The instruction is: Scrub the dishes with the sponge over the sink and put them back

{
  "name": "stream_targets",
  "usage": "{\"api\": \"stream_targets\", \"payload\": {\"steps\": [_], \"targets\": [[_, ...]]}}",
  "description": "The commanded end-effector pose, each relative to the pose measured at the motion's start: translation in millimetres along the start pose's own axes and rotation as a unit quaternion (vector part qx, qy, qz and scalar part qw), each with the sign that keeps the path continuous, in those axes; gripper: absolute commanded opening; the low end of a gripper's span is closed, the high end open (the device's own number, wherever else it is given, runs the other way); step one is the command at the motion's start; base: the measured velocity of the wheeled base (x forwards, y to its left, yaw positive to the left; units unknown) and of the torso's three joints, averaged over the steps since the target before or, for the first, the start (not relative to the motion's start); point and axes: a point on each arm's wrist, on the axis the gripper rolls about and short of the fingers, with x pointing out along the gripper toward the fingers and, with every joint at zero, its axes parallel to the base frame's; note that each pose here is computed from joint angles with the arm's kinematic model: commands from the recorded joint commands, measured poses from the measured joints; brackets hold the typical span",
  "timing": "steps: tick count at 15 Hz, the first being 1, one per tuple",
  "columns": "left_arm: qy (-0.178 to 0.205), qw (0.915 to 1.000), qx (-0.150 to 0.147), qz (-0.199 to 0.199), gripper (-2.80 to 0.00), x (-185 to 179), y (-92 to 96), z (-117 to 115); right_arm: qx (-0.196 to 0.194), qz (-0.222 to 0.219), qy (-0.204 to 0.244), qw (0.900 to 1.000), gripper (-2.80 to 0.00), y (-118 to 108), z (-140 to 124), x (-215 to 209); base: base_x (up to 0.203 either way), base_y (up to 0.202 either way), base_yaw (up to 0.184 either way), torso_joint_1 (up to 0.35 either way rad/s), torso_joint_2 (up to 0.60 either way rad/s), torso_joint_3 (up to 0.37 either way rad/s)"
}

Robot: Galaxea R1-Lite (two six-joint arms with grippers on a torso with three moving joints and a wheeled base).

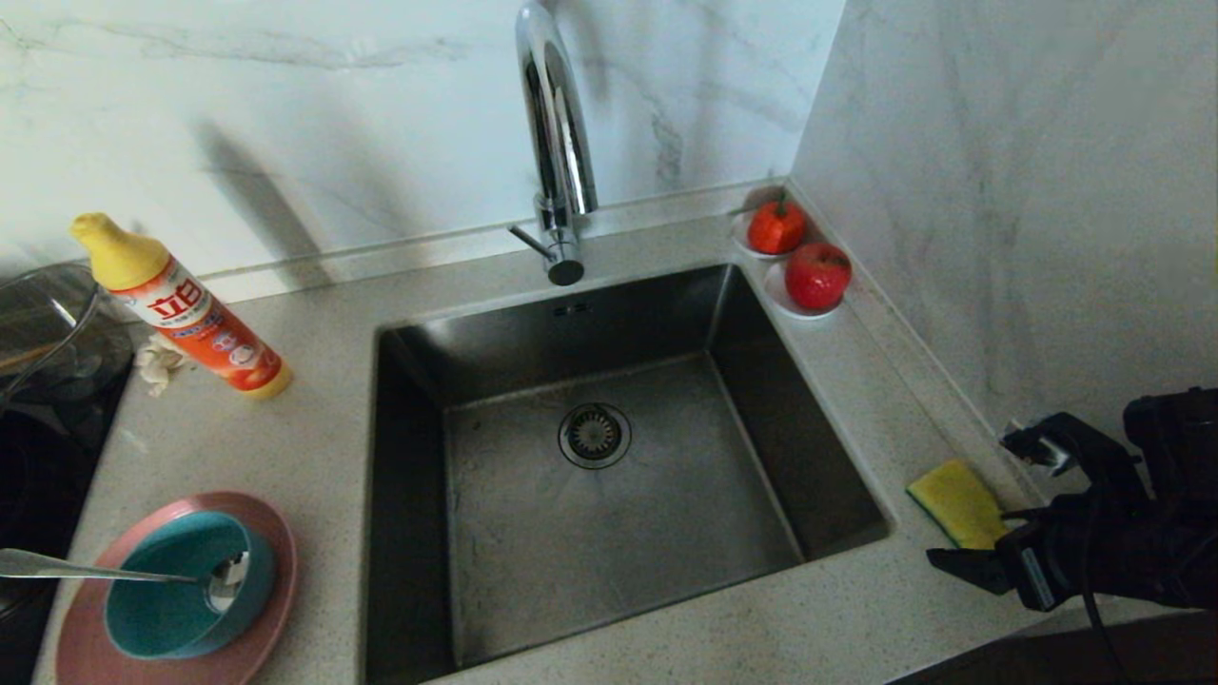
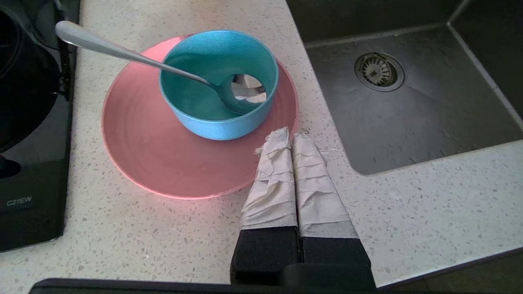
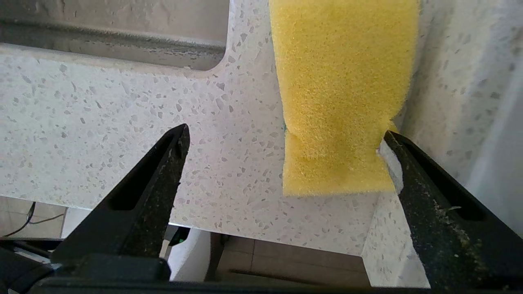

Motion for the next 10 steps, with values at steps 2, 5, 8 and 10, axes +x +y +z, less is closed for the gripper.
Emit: {"api": "stream_targets", "payload": {"steps": [2,5,8,10], "targets": [[-0.002,1.0000,0.000,0.000,-2.80,-0.2,0.0,-0.1,-0.006,0.003,-0.005,1.000,0.00,2.7,-0.3,-6.0,0.000,0.000,0.000,0.000,0.00,0.000],[-0.002,1.0000,0.000,0.000,-2.80,-0.2,0.0,-0.1,-0.010,0.004,-0.009,1.000,0.00,4.7,-0.3,-9.2,0.000,0.000,0.000,0.000,0.00,0.000],[-0.002,1.0000,0.000,0.000,-2.80,-0.2,0.0,-0.1,-0.018,0.002,-0.008,1.000,0.00,4.8,-1.1,-9.5,0.000,0.000,0.000,0.000,0.00,0.000],[-0.002,1.0000,0.000,0.000,-2.80,-0.2,0.0,-0.1,-0.044,-0.010,-0.002,0.999,0.00,7.0,-3.7,-10.0,0.000,0.000,0.000,0.000,0.00,0.000]]}}
